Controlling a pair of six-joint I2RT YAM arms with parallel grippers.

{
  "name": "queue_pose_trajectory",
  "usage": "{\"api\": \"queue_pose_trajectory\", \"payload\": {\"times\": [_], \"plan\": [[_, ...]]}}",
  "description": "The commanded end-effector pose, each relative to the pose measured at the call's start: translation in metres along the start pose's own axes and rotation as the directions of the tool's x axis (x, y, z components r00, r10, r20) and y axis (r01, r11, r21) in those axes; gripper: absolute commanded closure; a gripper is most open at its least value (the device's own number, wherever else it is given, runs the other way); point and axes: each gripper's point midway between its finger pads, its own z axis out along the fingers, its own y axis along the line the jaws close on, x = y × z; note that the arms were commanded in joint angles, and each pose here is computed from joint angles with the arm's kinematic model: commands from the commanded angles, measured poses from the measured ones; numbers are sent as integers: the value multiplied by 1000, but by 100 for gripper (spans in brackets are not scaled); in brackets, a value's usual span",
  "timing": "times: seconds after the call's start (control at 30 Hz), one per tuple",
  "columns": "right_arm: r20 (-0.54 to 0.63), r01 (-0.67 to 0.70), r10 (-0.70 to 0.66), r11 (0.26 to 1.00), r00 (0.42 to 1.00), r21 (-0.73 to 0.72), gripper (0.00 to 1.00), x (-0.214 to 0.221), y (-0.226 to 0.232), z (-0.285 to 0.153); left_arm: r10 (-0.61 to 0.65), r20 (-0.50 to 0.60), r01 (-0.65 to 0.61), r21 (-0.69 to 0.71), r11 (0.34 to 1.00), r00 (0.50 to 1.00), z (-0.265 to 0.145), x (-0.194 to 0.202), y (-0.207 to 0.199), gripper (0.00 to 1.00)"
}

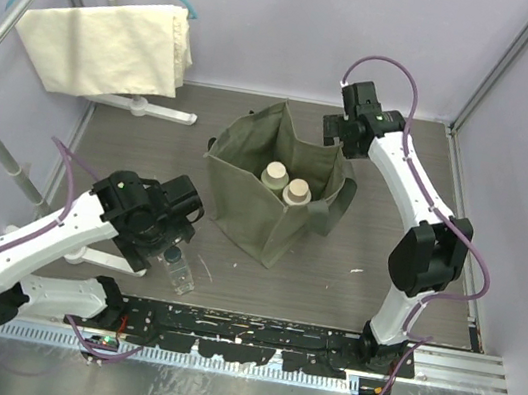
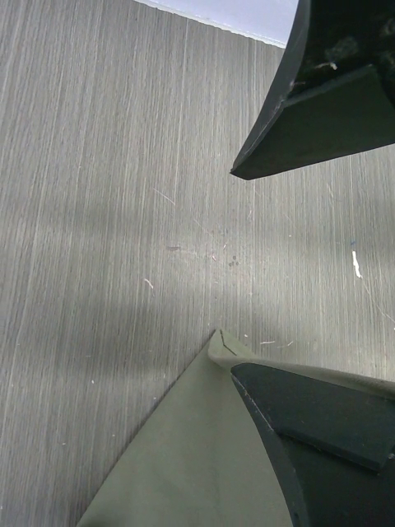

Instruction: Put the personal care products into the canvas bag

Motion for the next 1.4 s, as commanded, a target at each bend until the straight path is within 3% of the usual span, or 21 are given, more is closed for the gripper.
{"api": "queue_pose_trajectory", "payload": {"times": [0.0, 0.27, 0.4, 0.7, 0.97, 1.0, 1.2, 1.27, 1.37], "plan": [[118, -32, 34, 999, 992, -21, 0, -25, -6, -28, -110, 7, 110, 10, 994, 994, 16, 5, -3, 2], [120, -27, 30, 999, 992, -22, 0, -21, -8, -34, -121, 7, 121, 35, 992, 993, 46, 15, -16, 0], [125, -27, 29, 1000, 992, -16, 0, -20, -10, -36, -103, 8, 103, 30, 994, 995, 50, 16, -15, 7], [123, -29, 30, 1000, 992, -9, 0, -17, -12, -37, -106, -60, 108, 31, 994, 993, 63, 32, -10, 46], [113, -26, 28, 1000, 993, -18, 0, -15, -9, -32, -95, -60, 100, 88, 991, 994, 56, 29, -16, 99], [111, -26, 28, 1000, 993, -17, 0, -15, -9, -31, -82, -54, 88, 111, 990, 995, 54, 28, -20, 100], [115, -19, 20, 1000, 993, -17, 0, -16, -10, -32, 130, 74, -147, 337, 930, 989, 20, 9, -76, 100], [119, -13, 15, 1000, 993, -21, 0, -17, -10, -34, 252, 130, -283, 350, 893, 959, 5, 4, -91, 100], [118, -8, 11, 1000, 993, -26, 0, -14, -9, -35, 456, 178, -489, 352, 798, 872, -23, 3, -112, 100]]}}
